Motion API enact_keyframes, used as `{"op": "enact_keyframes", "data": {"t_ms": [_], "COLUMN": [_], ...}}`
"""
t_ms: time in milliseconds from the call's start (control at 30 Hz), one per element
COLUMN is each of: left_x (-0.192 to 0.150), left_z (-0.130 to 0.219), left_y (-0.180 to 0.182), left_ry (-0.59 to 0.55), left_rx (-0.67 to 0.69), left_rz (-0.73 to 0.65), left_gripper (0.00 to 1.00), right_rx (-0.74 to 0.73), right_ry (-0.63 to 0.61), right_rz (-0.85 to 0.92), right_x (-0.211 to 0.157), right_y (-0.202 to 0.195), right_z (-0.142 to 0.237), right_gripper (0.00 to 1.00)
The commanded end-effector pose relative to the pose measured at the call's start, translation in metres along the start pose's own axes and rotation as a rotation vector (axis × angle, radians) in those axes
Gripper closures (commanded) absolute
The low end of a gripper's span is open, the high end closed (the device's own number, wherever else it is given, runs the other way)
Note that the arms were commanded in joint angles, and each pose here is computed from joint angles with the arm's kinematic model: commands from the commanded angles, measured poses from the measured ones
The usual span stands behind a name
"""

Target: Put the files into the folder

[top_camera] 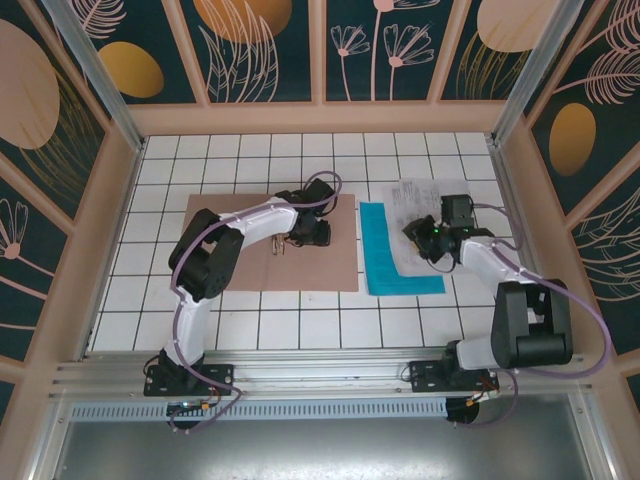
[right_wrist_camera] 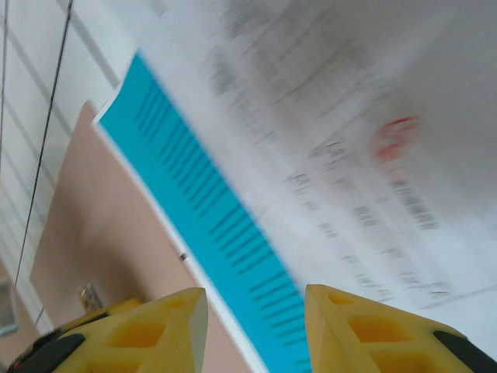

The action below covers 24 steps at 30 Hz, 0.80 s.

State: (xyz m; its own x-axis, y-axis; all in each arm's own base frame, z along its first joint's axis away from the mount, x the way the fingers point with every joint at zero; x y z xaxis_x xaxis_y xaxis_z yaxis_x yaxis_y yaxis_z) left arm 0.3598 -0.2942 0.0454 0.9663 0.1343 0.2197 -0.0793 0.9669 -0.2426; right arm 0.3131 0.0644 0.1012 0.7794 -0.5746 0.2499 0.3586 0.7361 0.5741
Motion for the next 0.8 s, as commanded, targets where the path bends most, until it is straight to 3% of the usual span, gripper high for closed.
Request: {"op": "enact_keyframes", "data": {"t_ms": [0,233,767], "left_x": [-0.019,-0.035,-0.036], "left_z": [-0.013,-0.023,-0.029], "left_y": [0.007,0.004,-0.033], "left_ry": [0.045,0.069,0.083], "left_rx": [0.027,0.014,-0.126], "left_rz": [0.002,0.004,0.136], "left_gripper": [0.59,0.60,0.61], "right_rx": [-0.090,-0.112,-0.148], "right_ry": [-0.040,-0.015,0.128], "right_rz": [-0.066,-0.154,-0.139], "right_x": [0.001,-0.003,-0.031], "right_y": [-0.036,-0.078,-0.083], "right_z": [0.011,0.002,-0.027], "right_gripper": [0.60,0.56,0.56]}}
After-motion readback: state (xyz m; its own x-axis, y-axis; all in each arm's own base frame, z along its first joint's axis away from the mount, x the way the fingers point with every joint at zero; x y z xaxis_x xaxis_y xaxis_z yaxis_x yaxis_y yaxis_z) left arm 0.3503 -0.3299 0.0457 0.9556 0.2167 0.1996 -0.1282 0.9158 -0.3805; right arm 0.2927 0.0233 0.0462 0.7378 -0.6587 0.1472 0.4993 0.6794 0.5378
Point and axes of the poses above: each hand's point on the last joint's axis, 136 mm out from that joint toward the fingers, its own z axis back along the fingers, its own y axis along the line the jaws close on, x = y × z, the point moved 3 cm from there along z, back along the fingers, and after that the axes turned 13 degrees about z, right-handed, at the moved point
